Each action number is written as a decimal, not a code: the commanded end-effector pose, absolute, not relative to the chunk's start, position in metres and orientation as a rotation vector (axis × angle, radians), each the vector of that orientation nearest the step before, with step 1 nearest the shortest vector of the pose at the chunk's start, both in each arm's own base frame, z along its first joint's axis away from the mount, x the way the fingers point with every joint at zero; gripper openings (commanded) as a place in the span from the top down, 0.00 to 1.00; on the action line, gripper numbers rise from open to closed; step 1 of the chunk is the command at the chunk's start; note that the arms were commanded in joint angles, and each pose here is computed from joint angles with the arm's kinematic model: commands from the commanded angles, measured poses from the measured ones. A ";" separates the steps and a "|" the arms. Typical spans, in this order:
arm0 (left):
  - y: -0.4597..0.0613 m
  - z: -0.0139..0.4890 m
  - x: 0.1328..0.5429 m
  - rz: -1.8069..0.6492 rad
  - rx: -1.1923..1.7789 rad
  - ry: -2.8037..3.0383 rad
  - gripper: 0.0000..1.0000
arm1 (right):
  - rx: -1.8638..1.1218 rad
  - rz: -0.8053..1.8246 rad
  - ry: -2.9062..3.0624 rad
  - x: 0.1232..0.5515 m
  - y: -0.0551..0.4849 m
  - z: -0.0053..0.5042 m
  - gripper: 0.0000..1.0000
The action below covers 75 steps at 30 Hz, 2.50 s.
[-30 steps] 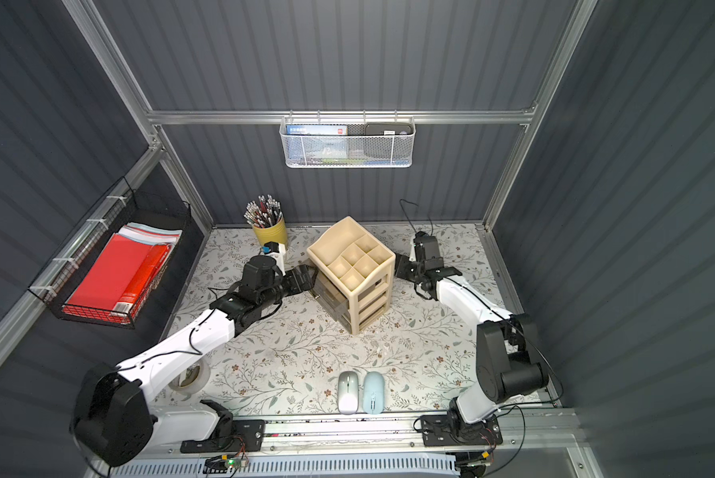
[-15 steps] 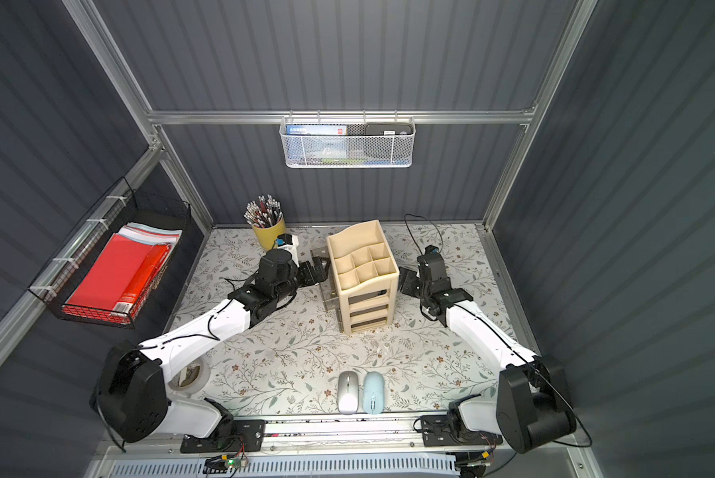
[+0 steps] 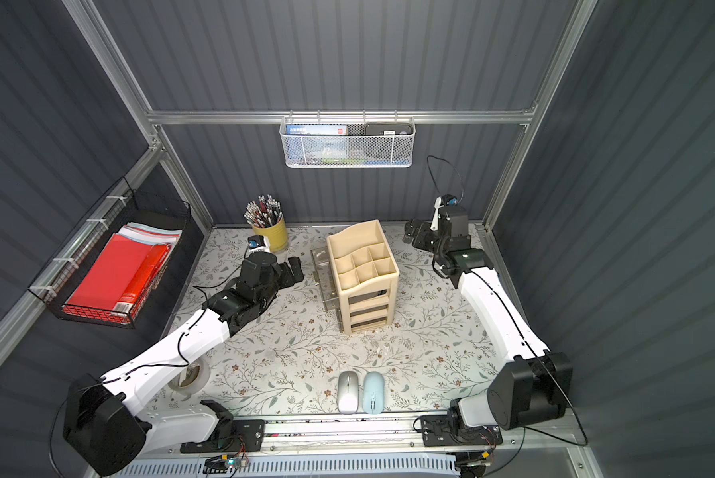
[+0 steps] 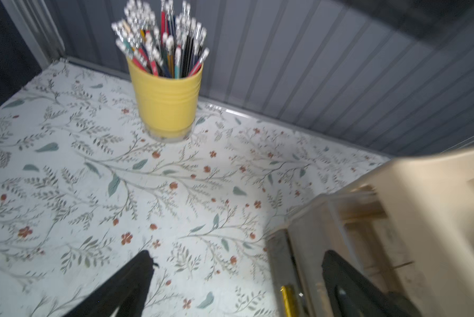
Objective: Take the mice out of the drawer
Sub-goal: Close the drawer in the storage box, then open the drawer in the storage box.
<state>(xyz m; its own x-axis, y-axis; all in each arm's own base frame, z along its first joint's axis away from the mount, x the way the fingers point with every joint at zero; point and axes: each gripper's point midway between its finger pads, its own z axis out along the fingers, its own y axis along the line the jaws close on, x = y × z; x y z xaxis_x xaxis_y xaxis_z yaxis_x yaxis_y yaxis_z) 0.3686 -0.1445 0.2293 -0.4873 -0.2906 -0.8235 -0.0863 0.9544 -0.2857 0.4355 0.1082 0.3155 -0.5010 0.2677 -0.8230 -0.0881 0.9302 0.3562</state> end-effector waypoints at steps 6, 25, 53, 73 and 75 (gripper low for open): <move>-0.152 0.191 0.365 -0.242 -0.202 2.166 0.01 | -0.159 0.476 2.200 0.413 0.148 0.319 0.13; -0.239 0.185 0.397 -0.557 -0.028 2.114 0.01 | -0.390 0.625 2.309 0.405 0.219 0.280 0.41; -0.169 0.196 0.406 -0.504 -0.134 2.202 0.05 | -0.295 0.482 2.310 0.434 0.199 0.302 0.29; -0.258 0.182 0.321 -1.371 0.148 2.298 0.18 | -0.307 0.390 2.333 0.434 0.198 0.282 0.81; -0.259 0.189 0.314 -1.417 0.176 2.251 0.18 | -0.309 0.374 2.334 0.434 0.196 0.281 0.86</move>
